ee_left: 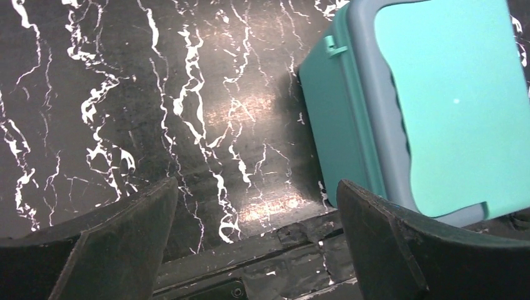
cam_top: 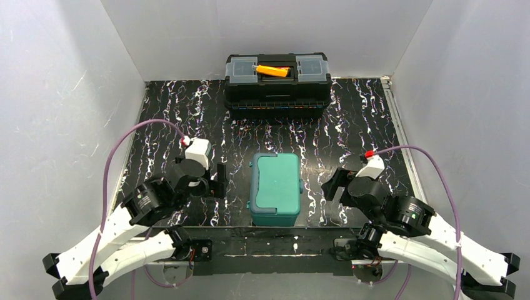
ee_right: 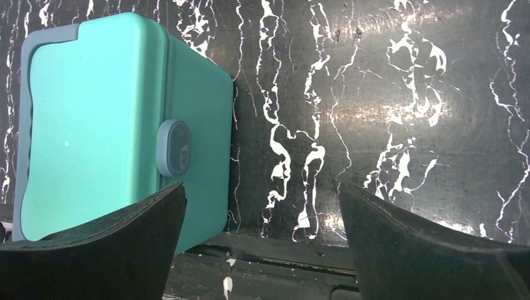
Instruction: Organize the medicine kit
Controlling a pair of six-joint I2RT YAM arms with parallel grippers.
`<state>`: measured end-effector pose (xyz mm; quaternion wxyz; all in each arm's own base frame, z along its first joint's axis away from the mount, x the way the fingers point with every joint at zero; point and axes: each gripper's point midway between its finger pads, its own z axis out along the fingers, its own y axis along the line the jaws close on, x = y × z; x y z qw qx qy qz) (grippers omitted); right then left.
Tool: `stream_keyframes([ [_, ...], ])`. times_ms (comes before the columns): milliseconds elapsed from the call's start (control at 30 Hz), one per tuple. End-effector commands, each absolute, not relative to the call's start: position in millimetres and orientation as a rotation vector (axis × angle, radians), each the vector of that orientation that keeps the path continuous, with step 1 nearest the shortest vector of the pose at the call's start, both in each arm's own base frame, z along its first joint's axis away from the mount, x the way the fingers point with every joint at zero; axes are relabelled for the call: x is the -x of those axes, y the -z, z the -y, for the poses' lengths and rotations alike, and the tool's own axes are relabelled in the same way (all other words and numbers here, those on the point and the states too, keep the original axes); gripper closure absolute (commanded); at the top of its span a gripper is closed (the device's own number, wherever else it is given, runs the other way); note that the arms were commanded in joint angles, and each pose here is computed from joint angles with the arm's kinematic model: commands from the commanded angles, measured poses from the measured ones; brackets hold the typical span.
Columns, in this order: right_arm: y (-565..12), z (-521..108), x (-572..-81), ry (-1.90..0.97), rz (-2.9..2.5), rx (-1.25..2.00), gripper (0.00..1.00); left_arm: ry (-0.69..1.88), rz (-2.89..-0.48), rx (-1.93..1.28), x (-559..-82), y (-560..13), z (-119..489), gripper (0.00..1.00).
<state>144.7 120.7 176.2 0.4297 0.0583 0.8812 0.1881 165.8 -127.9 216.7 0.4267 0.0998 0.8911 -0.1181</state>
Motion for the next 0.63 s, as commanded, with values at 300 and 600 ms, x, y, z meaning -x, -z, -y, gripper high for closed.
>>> stream_keyframes([
  [300,-187.1,-100.8,-144.3,-0.464,-2.147,-0.24,0.02,0.168,-2.236,-0.147,-158.8,-186.2,91.3,0.02],
  [600,-176.5,-105.7,-143.6,-0.439,-2.189,-0.233,0.02,0.269,-2.175,-0.217,-153.9,-190.6,97.7,0.02],
])
